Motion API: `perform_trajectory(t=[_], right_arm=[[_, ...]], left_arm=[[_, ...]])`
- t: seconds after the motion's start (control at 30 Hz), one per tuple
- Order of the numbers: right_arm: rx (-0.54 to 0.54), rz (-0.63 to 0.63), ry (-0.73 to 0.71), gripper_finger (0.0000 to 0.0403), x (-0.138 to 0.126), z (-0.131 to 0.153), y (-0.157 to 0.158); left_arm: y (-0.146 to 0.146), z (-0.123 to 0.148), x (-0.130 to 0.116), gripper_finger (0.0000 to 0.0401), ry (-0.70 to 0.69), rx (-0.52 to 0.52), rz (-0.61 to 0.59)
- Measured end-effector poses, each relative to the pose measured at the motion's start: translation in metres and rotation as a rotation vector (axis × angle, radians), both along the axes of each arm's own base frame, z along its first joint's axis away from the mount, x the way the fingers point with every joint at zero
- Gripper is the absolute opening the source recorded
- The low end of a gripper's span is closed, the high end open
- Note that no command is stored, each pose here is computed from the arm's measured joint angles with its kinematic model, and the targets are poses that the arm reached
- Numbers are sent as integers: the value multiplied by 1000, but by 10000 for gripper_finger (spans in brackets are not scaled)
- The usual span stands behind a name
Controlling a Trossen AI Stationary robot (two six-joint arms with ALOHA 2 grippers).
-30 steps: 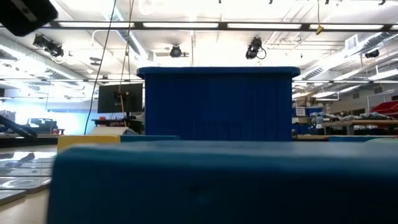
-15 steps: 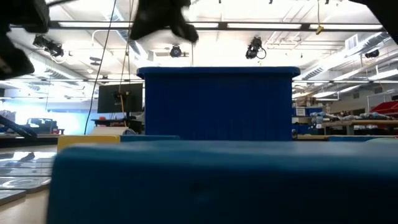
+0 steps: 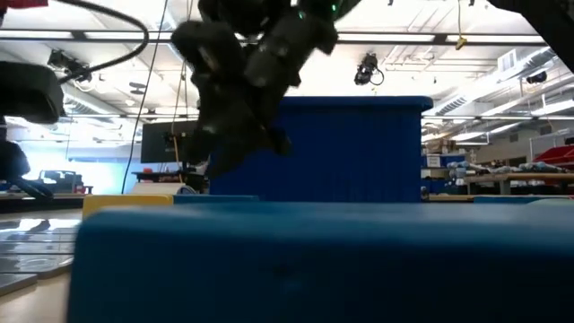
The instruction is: Sort Items/Unsort Items
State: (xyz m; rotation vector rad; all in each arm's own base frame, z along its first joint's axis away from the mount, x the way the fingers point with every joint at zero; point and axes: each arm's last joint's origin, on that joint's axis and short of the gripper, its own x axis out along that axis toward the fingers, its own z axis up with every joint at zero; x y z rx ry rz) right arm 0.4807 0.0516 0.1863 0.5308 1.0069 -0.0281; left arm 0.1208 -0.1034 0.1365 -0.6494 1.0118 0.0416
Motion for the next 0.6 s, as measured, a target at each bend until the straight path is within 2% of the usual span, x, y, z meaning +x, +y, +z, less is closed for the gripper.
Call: perform_trajectory(t=[0.23,0.37,0.5,0.6], right_arm=[[-2,-26,36,201,-8,-25,-7],[31,-41,36,207,-10,-33,-7],[128,-66,9,205,-8,-36,-5],[157,-91,19,204,-9,-38,-5]], left_arm=[[11,-7,5,0,13,-7,100],[16,-10,10,0,24,19,130],[19,-13,14,0,29,26,159],[20,-13,19,0,2,31,158]])
